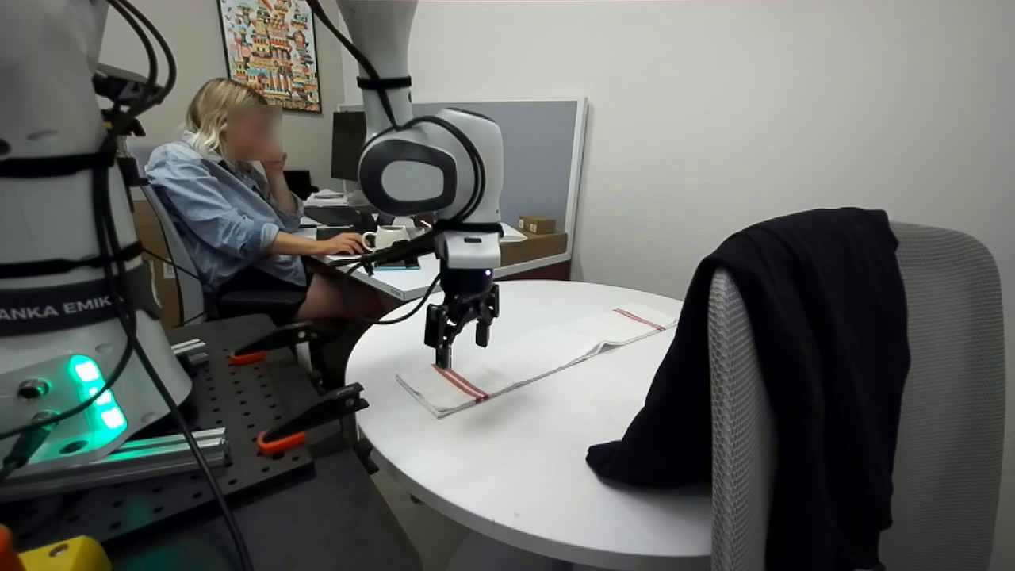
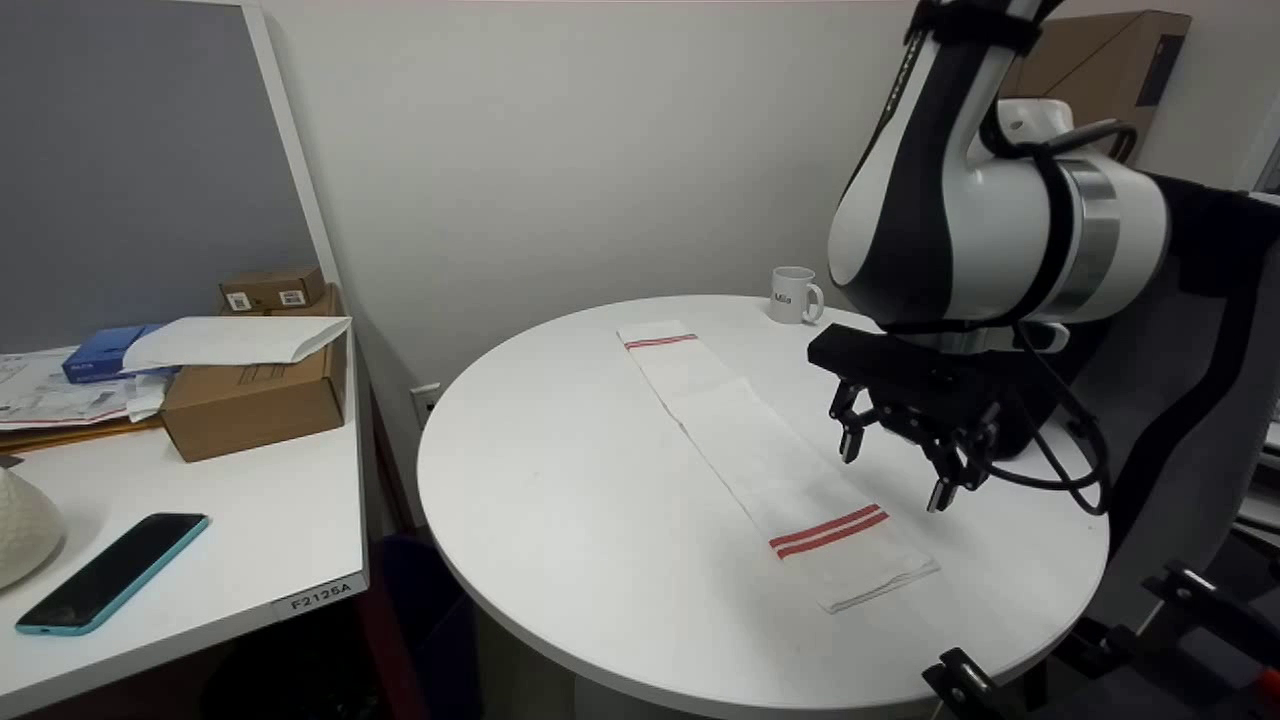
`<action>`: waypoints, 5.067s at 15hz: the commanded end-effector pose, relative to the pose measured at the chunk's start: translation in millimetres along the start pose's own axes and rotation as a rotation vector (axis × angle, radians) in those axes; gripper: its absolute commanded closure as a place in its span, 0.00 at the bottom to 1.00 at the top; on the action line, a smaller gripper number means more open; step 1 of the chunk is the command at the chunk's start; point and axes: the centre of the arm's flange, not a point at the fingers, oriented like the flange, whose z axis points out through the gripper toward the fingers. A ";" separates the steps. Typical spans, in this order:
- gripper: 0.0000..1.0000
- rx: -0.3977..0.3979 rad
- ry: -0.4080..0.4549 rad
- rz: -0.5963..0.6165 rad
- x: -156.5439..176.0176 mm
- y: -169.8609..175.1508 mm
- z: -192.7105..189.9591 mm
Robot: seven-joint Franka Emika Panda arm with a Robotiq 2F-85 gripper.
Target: Fold the towel
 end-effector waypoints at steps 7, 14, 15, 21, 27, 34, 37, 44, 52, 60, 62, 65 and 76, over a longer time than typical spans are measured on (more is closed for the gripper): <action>0.00 -0.033 -0.013 -0.039 -19.4 14.1 67.1; 0.10 -0.032 0.002 -0.071 -24.9 28.7 75.8; 0.26 -0.029 0.005 -0.073 -24.5 28.5 75.5; 0.72 -0.012 0.024 -0.087 -23.0 28.1 71.7; 1.00 0.042 0.043 -0.113 -26.8 29.6 41.4; 1.00 0.167 0.057 -0.117 -29.1 33.7 -45.1; 1.00 0.245 0.082 -0.139 -24.1 24.1 -84.0; 1.00 0.386 0.111 -0.247 -44.5 18.2 -156.3; 1.00 0.514 0.135 -0.242 -54.4 -1.2 -184.7; 1.00 0.709 0.196 -0.309 -32.8 -16.3 -221.2; 1.00 0.749 0.223 -0.332 -28.5 -17.4 -234.3; 1.00 0.795 0.255 -0.360 -21.9 -14.1 -253.9; 1.00 0.945 0.390 -0.353 -3.5 14.5 -341.6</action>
